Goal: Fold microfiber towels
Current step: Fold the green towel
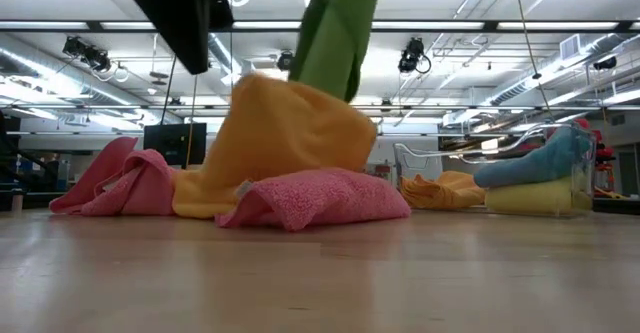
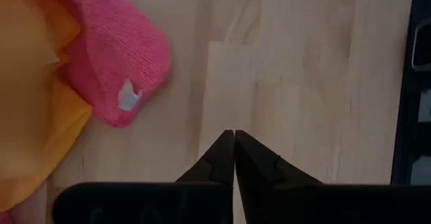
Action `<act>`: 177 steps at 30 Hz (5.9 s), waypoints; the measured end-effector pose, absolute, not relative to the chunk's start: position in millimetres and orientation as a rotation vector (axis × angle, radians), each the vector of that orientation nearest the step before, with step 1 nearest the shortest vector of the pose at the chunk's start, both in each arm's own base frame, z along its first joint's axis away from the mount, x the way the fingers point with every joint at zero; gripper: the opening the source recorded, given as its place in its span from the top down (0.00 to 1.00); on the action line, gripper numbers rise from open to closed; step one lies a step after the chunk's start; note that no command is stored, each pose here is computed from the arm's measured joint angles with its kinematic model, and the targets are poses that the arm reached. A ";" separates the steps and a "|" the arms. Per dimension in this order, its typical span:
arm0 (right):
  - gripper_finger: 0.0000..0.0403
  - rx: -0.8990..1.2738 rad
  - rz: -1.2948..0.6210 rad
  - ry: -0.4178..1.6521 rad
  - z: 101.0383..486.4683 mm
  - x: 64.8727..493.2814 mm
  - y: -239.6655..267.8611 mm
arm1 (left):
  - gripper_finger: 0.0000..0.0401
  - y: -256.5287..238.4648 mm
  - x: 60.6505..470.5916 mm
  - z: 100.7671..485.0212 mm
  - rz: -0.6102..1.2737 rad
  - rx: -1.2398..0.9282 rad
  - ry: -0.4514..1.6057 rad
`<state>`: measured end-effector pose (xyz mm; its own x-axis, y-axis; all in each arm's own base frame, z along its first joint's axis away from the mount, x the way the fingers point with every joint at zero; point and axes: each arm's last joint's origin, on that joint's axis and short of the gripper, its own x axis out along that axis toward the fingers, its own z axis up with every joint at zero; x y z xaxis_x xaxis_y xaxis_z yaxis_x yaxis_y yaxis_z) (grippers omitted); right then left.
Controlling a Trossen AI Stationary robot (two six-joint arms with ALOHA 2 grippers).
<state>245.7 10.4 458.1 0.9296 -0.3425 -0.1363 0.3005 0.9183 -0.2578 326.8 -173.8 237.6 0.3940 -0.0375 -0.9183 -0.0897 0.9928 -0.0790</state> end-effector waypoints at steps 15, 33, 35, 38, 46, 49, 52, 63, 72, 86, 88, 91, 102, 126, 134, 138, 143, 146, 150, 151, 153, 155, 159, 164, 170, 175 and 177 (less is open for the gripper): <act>1.00 0.103 0.181 0.253 506.5 200.8 105.3 | 0.92 -171.8 338.3 255.7 0.051 -0.331 1.000; 1.00 0.137 -0.033 0.995 336.3 212.5 125.2 | 0.90 -182.5 340.1 260.4 0.015 -0.387 0.933; 1.00 0.125 -0.092 1.055 321.0 209.0 119.5 | 0.89 -183.2 340.5 260.8 0.010 -0.390 0.927; 0.99 0.079 -0.139 1.121 293.5 208.8 112.8 | 0.88 -183.7 342.2 262.3 0.003 -0.400 0.906; 0.92 0.032 -0.167 1.171 236.6 212.3 93.9 | 0.88 -184.3 345.7 260.3 0.054 -0.323 0.841; 0.88 0.099 -0.188 1.234 221.5 210.1 84.2 | 0.88 -188.7 352.4 253.1 0.029 -0.297 0.821; 0.81 0.208 -0.181 1.294 210.3 208.8 76.9 | 0.87 -195.0 359.9 239.6 -0.003 -0.230 0.816; 0.57 0.458 -0.170 1.506 214.8 201.7 65.7 | 0.71 -209.8 381.5 196.3 -0.159 -0.081 0.819; 0.55 0.434 -0.038 1.411 249.4 211.9 84.8 | 0.63 -214.5 385.9 167.4 -0.290 0.087 0.877; 0.55 0.400 -0.086 1.133 284.7 217.6 118.1 | 0.62 -207.0 394.3 156.2 -0.279 0.250 0.845; 0.55 0.427 -0.094 1.080 286.2 219.1 123.3 | 0.61 -205.4 398.1 152.4 -0.285 0.236 0.838; 0.55 0.442 -0.093 1.020 288.6 219.5 130.4 | 0.61 -202.9 402.2 146.1 -0.276 0.204 0.840; 0.55 0.431 -0.120 0.964 289.6 214.8 140.1 | 0.80 -197.6 397.6 140.4 -0.360 0.155 0.950; 0.55 0.523 0.019 0.942 222.5 211.1 149.4 | 0.99 -171.2 340.5 226.7 -0.294 0.030 1.237; 0.55 0.485 0.040 0.943 221.7 211.3 148.4 | 0.88 -171.3 337.7 254.1 -0.327 0.034 1.087; 0.55 0.520 0.018 0.941 221.9 212.5 146.9 | 0.76 -184.4 350.7 243.7 -0.334 0.089 0.985; 0.55 0.553 -0.009 0.930 222.2 213.0 146.8 | 0.64 -191.6 369.9 213.0 -0.324 0.084 0.971; 0.55 0.560 -0.015 0.927 222.3 213.2 146.6 | 0.59 -196.5 379.6 191.0 -0.324 0.088 0.973; 0.55 0.580 -0.021 0.919 222.8 213.7 147.0 | 0.56 -199.2 391.6 164.9 -0.365 0.061 0.979; 0.55 0.584 -0.021 0.917 223.0 213.9 147.1 | 0.56 -198.3 394.0 158.3 -0.384 0.048 0.992; 0.55 0.591 -0.025 0.917 222.9 213.9 147.0 | 0.56 -196.8 398.3 143.8 -0.418 0.022 1.021; 0.55 0.595 -0.027 0.917 223.0 213.9 147.1 | 0.57 -195.7 399.9 134.7 -0.430 0.013 1.045; 0.55 0.609 -0.031 0.915 223.2 214.1 147.2 | 0.61 -194.7 401.8 133.0 -0.432 0.021 1.039; 0.55 0.608 -0.031 0.915 223.3 214.1 147.2 | 0.67 -195.9 401.4 133.0 -0.474 0.089 1.018; 0.55 0.609 -0.031 0.915 223.3 214.1 147.2 | 0.94 -196.5 400.9 132.8 -0.469 0.079 1.022; 0.55 0.587 -0.013 0.927 223.1 213.7 147.3 | 0.98 -188.4 403.2 149.9 -0.424 0.009 1.048; 0.55 0.584 -0.008 0.936 222.8 213.0 147.5 | 0.98 -183.2 402.6 168.8 -0.416 0.000 1.036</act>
<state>213.0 147.5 222.8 0.6046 0.2405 -0.7593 0.2527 0.8461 0.4692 402.6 -183.2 168.8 0.4389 -0.3346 -0.8339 0.3350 0.9221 -0.1937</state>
